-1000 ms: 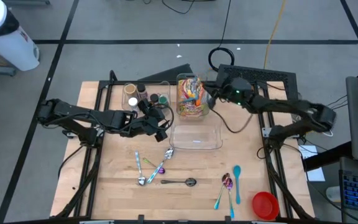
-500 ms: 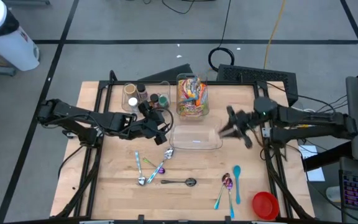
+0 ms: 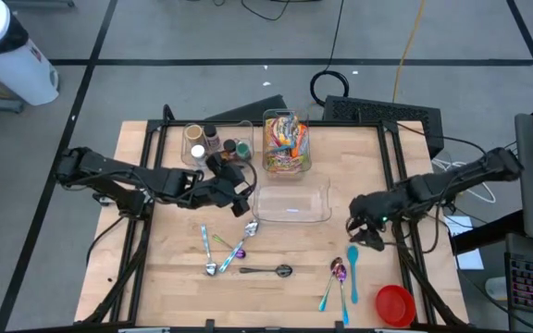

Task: Pick & Place Food Item
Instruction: Put the blue spoon into the bottom transparent container

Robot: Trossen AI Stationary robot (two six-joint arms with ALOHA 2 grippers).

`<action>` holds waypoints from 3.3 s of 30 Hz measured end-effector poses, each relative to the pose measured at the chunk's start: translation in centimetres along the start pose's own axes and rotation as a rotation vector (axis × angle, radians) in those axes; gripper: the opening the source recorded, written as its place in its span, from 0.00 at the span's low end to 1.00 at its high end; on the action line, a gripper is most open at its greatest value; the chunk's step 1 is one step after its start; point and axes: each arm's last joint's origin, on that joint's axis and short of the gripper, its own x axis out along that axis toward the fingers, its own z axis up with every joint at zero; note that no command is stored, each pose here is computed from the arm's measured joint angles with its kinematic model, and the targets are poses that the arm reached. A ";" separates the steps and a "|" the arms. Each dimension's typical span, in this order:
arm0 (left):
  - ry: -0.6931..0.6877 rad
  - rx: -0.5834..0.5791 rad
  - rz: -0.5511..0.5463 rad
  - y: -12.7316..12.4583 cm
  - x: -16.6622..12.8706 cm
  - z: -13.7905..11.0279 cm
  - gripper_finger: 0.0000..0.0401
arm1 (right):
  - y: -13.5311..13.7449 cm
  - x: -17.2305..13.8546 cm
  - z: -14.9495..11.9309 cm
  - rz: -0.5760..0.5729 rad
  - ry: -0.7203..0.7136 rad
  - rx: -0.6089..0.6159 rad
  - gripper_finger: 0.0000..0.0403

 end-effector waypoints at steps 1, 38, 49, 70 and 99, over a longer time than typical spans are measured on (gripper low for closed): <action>-0.003 -0.001 -0.002 -0.1 0.0 0.0 0.74 | -0.3 0.4 -0.6 -0.035 0.022 0.040 0.48; -0.053 -0.009 -0.029 -2.2 1.9 0.1 0.74 | -4.1 7.6 -8.5 -0.014 0.155 0.259 0.39; -0.054 -0.002 -0.029 -2.2 1.9 0.1 0.74 | -4.1 7.6 -8.5 -0.020 0.145 0.244 0.04; -0.056 0.019 -0.028 -2.2 1.9 0.1 0.74 | -1.9 2.7 -6.0 0.205 -0.246 0.020 0.00; -0.059 0.049 -0.028 -2.2 1.9 0.1 0.74 | -5.5 8.8 7.9 -0.909 -0.823 -0.350 0.00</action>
